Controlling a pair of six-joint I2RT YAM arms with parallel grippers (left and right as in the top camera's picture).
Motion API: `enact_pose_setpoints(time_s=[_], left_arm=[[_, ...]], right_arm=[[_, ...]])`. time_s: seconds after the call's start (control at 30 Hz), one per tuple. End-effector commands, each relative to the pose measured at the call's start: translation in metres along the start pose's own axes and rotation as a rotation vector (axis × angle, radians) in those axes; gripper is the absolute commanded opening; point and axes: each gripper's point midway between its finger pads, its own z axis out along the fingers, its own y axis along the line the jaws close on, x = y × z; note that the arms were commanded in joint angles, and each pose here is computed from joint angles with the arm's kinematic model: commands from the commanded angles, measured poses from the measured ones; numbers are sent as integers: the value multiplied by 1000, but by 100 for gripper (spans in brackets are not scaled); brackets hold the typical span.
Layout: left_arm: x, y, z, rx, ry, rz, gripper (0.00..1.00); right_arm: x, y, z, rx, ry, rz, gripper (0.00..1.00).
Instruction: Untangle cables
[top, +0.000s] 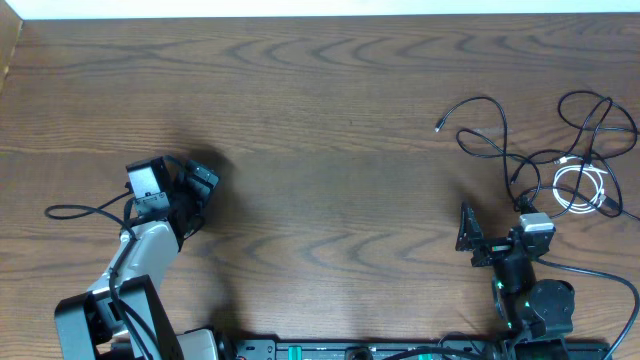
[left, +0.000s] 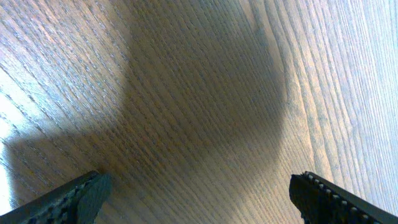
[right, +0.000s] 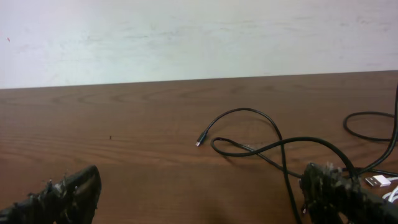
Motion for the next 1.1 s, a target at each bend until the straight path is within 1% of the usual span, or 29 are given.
enact_pose_setpoints(time_s=[0.0,0.77,1.07], left_arm=[[7,20,5,-70,15,-3,99],[6,18,3,-65,10,-1,99],[-13,-24,-42,76,-111,51,99]], right_arm=[[0,1,0,-6,0,15,99],[0,1,0,-6,0,15,99],[0,1,0,-6,0,15,99]])
